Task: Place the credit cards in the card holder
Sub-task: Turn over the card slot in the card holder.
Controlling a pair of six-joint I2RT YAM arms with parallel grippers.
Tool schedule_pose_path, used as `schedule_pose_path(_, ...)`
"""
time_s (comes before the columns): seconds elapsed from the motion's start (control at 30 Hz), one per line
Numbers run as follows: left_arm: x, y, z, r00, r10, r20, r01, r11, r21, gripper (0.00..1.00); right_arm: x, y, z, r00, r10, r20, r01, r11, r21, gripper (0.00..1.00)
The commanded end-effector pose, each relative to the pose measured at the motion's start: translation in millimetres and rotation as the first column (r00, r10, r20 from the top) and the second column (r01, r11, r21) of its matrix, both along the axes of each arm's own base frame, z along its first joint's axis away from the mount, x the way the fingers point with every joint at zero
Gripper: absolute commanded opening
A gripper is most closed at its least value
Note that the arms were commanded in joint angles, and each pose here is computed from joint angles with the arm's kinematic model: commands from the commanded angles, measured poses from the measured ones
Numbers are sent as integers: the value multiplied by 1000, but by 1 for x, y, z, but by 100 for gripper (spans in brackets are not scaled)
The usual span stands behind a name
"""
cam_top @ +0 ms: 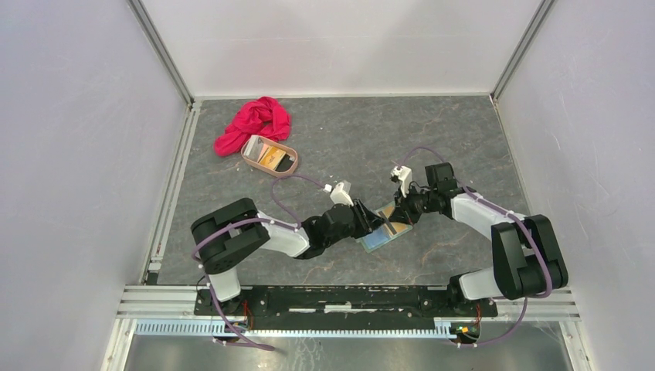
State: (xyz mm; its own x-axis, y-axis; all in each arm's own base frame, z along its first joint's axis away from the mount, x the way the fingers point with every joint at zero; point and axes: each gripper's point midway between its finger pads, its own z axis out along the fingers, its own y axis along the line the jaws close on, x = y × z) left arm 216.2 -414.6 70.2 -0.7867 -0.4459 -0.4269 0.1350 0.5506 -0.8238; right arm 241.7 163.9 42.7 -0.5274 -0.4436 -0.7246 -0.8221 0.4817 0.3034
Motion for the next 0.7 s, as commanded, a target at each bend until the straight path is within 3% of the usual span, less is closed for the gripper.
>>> schedule_pose_path(0.0,11,-14,15,999,-17,36,18,999,-38,39,14,3,15,1000,-11,27,10,999,36,12)
schedule_pose_path(0.67,29,-35,19,997,-65,43,68,996,-64,40,24,-12,17,997,-72,27,71,997,32,12)
